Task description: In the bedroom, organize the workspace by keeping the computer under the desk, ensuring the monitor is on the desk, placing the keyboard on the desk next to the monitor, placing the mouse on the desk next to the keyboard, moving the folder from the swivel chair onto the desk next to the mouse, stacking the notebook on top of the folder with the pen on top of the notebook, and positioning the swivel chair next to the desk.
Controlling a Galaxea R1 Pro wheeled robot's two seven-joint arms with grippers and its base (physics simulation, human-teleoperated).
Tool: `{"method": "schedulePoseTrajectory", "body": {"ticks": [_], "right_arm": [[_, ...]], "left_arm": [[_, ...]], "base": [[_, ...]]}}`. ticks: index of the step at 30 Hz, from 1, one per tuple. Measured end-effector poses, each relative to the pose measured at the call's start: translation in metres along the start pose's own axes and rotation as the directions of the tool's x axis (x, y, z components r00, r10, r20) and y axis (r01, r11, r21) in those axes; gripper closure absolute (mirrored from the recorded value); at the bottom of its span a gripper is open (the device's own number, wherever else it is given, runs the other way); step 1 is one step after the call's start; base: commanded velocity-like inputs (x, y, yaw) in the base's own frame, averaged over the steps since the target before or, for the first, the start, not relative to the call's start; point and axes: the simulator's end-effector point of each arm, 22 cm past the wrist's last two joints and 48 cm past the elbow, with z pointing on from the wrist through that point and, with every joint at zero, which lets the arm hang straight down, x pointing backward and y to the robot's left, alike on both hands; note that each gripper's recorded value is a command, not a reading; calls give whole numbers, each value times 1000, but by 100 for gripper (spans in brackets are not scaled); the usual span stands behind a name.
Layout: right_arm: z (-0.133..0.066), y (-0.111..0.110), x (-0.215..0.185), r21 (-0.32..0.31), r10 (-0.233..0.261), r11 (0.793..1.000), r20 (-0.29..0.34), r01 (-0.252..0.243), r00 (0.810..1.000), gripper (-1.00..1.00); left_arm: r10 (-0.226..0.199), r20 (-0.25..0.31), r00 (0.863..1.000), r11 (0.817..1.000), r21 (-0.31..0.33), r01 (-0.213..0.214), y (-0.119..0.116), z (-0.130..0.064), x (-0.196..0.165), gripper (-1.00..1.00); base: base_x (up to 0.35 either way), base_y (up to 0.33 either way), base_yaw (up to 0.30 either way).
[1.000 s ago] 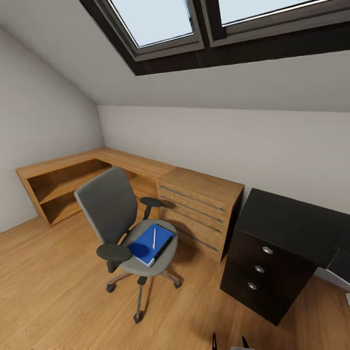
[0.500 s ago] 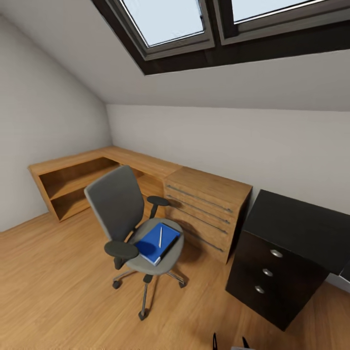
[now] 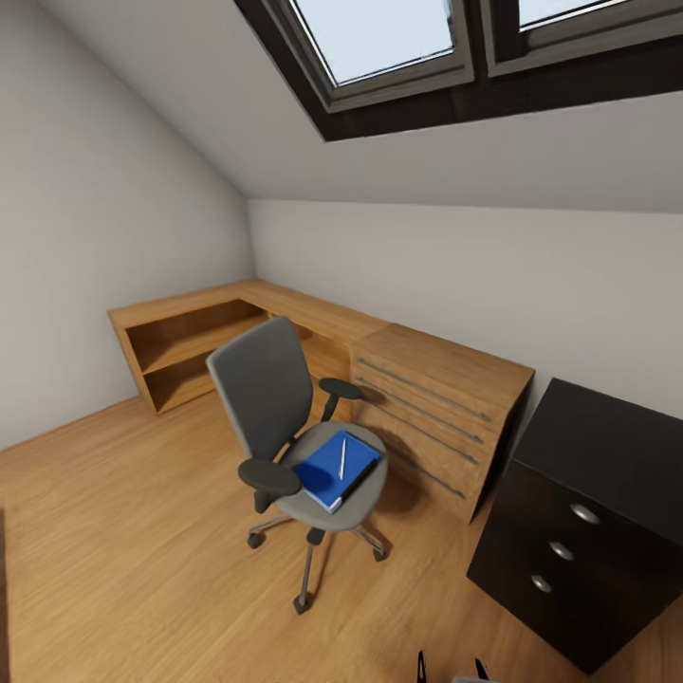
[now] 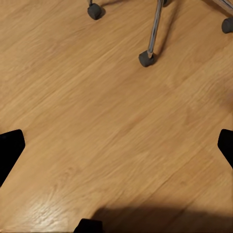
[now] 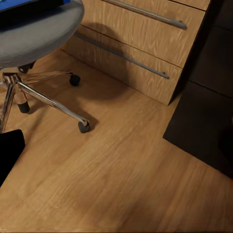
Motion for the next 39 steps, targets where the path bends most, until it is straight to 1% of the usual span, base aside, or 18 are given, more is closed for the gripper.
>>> {"method": "schedulePoseTrajectory", "body": {"ticks": [6,17,39], "right_arm": [[0,0,5,1,-5,1000,-17,5,1000,-100],[-1,2,5,-6,-5,1000,-14,5,1000,-100],[-1,2,4,-7,-6,1000,-13,6,1000,-100]], "left_arm": [[1,-6,1000,1000,0,-1,0,0,2,-100],[1,-9,1000,1000,-1,-1,1,0,4,-100],[0,-11,1000,1000,-4,0,2,0,4,-100]], "base": [[0,0,213],[0,0,20],[0,0,270]]}}
